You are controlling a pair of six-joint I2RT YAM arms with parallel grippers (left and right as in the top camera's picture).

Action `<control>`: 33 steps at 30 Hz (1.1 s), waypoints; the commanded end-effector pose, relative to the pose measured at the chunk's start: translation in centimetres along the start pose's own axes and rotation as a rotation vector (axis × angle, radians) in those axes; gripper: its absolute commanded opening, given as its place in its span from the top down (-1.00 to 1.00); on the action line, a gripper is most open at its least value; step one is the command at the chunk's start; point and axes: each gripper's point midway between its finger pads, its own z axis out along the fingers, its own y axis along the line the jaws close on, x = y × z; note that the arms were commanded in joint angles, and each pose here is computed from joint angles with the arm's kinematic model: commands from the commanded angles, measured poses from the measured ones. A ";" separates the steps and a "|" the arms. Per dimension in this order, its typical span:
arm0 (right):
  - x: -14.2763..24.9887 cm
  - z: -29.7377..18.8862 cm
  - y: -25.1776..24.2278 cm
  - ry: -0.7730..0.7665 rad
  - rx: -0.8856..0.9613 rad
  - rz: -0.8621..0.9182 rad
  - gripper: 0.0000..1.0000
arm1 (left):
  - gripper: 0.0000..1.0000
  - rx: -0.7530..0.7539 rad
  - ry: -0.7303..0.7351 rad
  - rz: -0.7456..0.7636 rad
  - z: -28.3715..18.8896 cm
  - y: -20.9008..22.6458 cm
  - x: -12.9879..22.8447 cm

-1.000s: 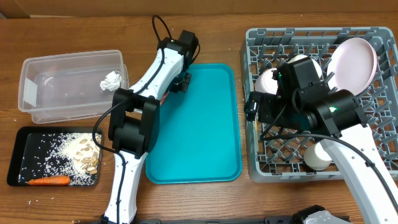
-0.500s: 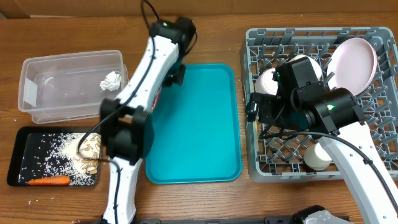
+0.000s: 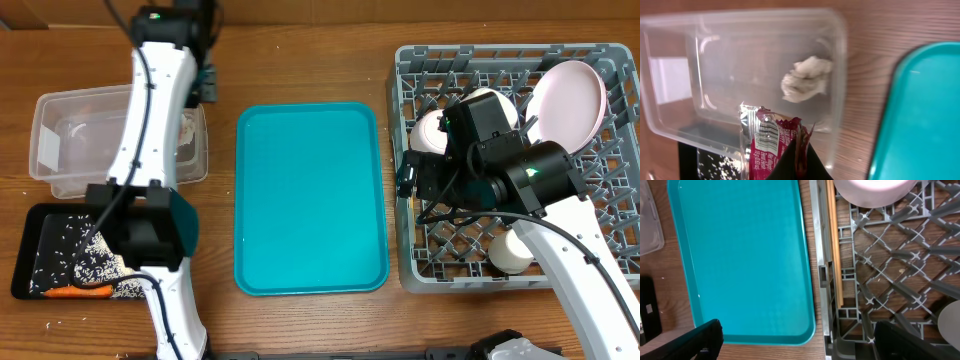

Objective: Sort waste into correct bins and load items into the dishwasher

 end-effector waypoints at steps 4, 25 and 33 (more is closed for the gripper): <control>-0.1 -0.5 0.0 -0.009 0.005 0.001 -1.00 | -0.33 0.150 0.110 -0.076 2.3 1.2 1.2; -0.9 -4.7 1.9 -0.148 -0.135 -0.022 -1.00 | -1.00 0.491 -0.430 0.232 -25.8 -3.1 10.1; -0.9 -15.3 3.1 -0.505 -0.334 -0.077 -1.00 | -1.00 0.569 -0.547 0.257 -31.0 -1.9 15.5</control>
